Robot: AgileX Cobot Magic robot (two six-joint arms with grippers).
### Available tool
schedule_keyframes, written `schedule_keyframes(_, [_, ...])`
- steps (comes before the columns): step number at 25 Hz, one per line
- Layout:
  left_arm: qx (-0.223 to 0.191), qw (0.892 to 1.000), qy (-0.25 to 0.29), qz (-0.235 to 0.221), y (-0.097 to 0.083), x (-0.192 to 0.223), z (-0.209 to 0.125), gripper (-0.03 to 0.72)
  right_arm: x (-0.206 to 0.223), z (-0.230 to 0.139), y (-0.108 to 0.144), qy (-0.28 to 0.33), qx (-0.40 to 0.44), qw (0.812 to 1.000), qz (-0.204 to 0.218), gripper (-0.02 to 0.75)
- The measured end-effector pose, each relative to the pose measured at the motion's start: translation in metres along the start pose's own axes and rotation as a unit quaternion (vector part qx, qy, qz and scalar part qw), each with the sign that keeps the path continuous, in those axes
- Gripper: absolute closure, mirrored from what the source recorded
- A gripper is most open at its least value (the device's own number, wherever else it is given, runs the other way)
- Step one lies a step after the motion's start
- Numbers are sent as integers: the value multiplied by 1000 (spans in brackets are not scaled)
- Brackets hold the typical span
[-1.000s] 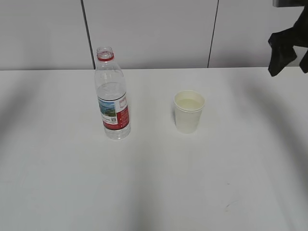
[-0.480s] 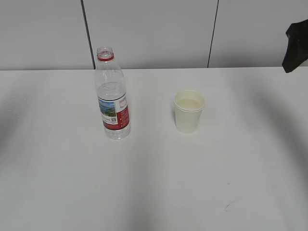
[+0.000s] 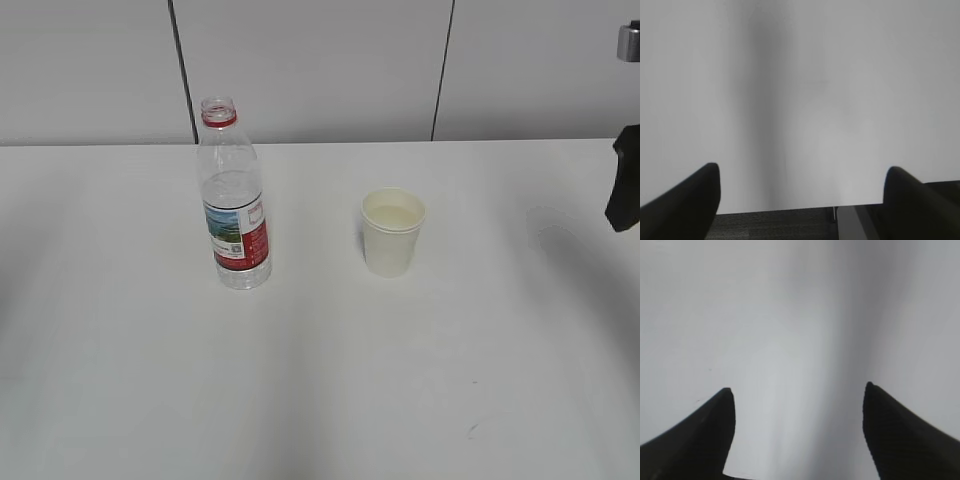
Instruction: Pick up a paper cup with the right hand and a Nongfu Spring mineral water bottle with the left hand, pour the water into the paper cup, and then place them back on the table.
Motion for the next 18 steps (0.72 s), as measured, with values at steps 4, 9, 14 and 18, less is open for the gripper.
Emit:
schedule_keyframes(4, [-6,1000,0,-17,-11,3,-18,95,1,-16,-2,10,1,1000,-1,153])
schedule_keyframes(9, [-12,999,-7,-30,-24,5,-43,95,-5,-33,-4,6,0,1000,-1,153])
schedule_keyframes(14, [-14,999,-27,-22,-32,3,-67,104,-16,-48,-5,-10,-1,1000,1,153])
schedule_keyframes(18, [-14,999,-37,-19,-39,6,-86,132,-17,-59,-6,-10,-1,1000,1,153])
Point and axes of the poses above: a point on each arm's last joint axis where the gripper is mounted, x pointing out along that axis toward the gripper, y along the wrist's bending axis when the last joint is at zero, z = x × y, the point moved 4 cm from there along x, pointing out along that axis toward the gripper, and after that the axes turned 13 degrees about x, right-handed, at the moved point
